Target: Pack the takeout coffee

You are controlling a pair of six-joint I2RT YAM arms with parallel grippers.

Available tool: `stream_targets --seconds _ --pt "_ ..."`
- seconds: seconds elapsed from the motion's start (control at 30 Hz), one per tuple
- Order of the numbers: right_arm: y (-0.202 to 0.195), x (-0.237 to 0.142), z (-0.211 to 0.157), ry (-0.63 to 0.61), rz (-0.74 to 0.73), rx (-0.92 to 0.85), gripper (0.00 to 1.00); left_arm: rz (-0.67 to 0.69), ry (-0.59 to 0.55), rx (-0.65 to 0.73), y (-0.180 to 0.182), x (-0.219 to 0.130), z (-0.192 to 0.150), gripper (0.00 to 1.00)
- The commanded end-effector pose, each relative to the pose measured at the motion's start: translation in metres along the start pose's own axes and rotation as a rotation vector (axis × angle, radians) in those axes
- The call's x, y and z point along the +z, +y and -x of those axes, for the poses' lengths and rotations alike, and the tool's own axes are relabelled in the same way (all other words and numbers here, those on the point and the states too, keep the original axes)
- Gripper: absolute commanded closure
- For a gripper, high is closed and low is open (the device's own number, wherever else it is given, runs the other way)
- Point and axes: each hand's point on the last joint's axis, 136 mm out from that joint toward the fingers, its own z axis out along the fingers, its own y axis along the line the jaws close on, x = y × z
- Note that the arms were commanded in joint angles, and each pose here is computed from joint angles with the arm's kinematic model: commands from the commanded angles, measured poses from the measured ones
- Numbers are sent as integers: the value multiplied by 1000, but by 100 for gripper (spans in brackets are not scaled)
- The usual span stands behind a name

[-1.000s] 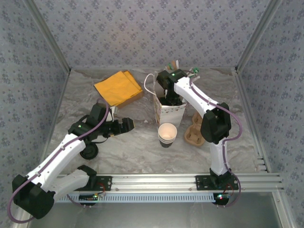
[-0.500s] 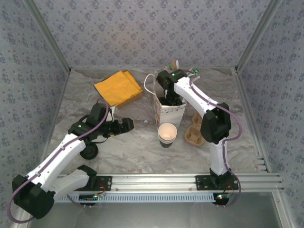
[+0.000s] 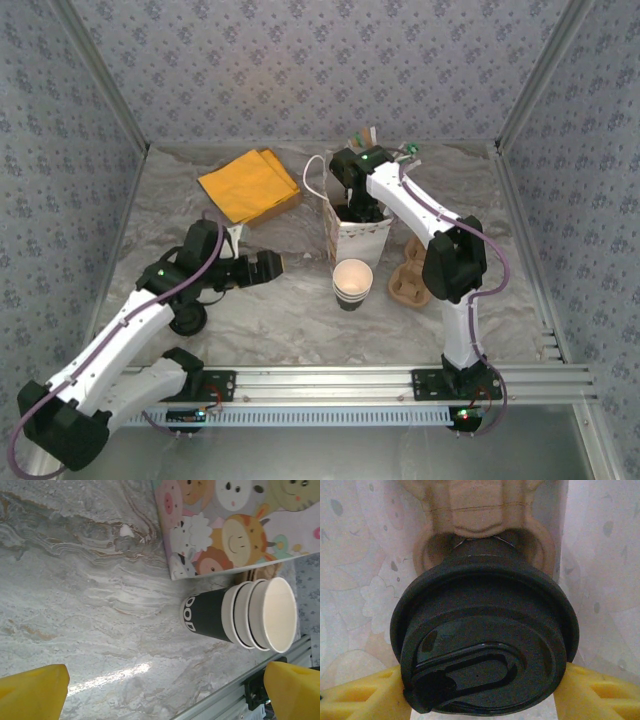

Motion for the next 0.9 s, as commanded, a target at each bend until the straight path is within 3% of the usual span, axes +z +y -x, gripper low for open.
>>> stream_targets --seconds 0.0,0.87 --pt "-7 24 2 53 -48 1 31 -39 -22 39 -16 -15 5 0" --pt "-6 22 1 47 -48 1 31 -6 -25 27 -8 -22 0 0"
